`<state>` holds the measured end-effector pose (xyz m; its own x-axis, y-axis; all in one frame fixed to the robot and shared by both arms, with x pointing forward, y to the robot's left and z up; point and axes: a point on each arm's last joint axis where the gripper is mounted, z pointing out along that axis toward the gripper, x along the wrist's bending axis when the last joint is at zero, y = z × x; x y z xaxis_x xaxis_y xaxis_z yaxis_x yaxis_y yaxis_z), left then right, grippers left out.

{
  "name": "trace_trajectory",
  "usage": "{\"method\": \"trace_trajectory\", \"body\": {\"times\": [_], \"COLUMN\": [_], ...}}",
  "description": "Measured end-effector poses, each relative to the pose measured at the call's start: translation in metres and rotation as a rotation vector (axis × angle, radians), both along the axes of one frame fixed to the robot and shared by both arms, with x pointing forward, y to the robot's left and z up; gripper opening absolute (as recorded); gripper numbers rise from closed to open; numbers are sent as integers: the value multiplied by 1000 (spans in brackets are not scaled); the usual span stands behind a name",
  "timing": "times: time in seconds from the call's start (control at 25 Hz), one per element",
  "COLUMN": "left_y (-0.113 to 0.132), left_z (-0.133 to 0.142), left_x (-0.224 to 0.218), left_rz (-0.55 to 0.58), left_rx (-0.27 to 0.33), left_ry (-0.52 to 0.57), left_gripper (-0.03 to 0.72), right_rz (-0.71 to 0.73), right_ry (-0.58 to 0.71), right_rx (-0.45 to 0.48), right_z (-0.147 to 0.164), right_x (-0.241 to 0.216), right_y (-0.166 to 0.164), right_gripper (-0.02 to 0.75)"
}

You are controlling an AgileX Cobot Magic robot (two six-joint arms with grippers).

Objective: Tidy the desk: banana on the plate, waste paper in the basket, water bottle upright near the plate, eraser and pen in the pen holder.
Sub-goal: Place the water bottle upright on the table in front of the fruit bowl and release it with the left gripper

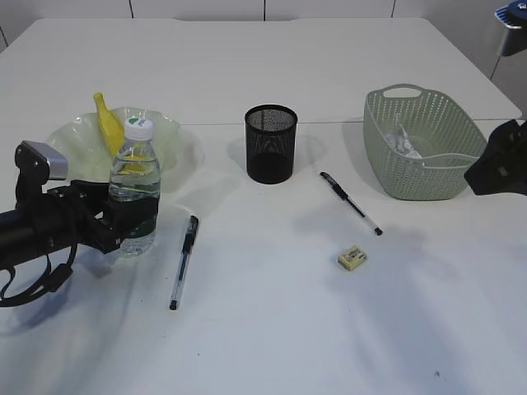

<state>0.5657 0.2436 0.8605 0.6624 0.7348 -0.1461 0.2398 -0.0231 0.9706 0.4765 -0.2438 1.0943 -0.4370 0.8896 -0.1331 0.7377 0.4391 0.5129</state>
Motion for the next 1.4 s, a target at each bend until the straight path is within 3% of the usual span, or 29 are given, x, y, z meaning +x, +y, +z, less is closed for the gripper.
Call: {"method": "trace_trajectory", "body": {"times": [0.4, 0.92, 1.4], "left_y": [-2, -1, -1], "left_z": [-14, -25, 12], "left_x": [-6, -17, -14], "left_rz": [-54, -54, -58], "left_rx": [17, 66, 88], "left_ry": [20, 95, -13], "left_gripper": [470, 570, 583], "right_rz": [0, 0, 0], "right_ry": [0, 0, 0], "right_rx": [0, 0, 0], "right_z": [0, 0, 0], "right_x": [0, 0, 0], "right_y": [0, 0, 0], "right_gripper": [558, 558, 558]}}
